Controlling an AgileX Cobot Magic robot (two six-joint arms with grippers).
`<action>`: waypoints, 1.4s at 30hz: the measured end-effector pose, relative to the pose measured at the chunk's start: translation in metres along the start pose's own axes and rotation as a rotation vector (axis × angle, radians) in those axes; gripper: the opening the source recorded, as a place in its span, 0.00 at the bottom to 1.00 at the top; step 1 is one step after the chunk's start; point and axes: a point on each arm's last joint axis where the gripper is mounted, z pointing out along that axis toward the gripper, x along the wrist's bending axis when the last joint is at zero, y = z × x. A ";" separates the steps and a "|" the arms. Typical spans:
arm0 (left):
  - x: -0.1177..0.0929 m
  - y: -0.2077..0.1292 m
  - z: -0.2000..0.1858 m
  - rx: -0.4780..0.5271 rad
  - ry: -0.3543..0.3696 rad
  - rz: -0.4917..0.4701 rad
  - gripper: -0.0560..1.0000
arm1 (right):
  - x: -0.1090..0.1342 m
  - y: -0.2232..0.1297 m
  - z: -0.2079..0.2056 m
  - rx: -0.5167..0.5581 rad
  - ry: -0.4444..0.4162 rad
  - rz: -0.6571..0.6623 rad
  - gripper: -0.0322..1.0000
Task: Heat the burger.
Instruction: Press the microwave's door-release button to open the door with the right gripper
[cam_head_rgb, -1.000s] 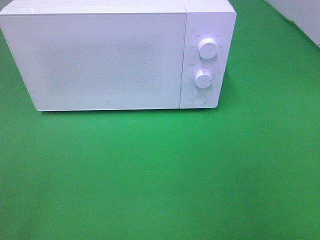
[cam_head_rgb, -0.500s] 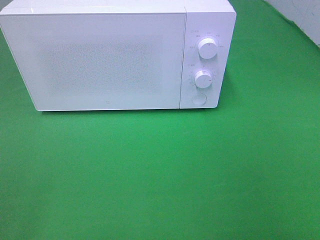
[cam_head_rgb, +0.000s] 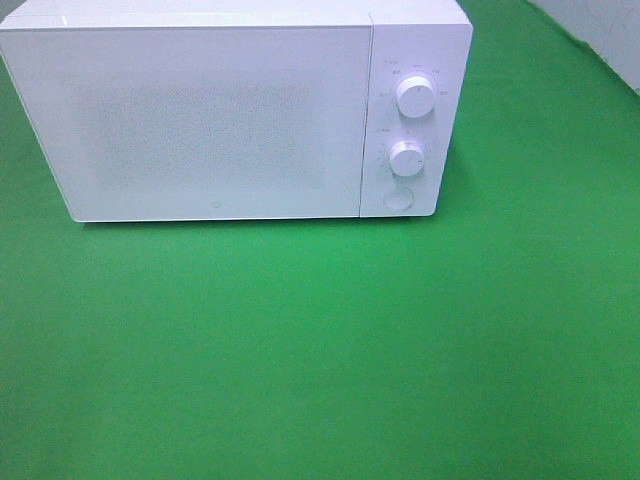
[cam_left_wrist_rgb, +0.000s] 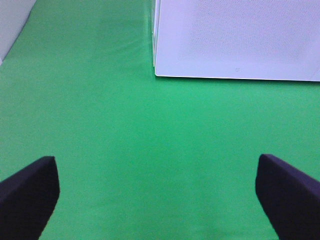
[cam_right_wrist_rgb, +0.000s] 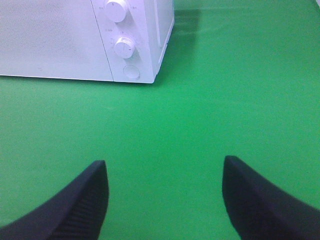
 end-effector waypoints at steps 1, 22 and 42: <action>0.000 0.000 0.000 0.000 0.000 0.000 0.99 | 0.000 0.000 0.000 0.000 0.000 0.001 0.67; 0.000 0.000 0.000 0.000 0.000 0.000 0.99 | 0.000 0.014 0.002 -0.028 0.001 0.001 0.84; 0.000 0.000 0.000 0.000 0.000 0.000 0.99 | 0.002 0.067 0.113 0.122 -0.004 0.001 0.78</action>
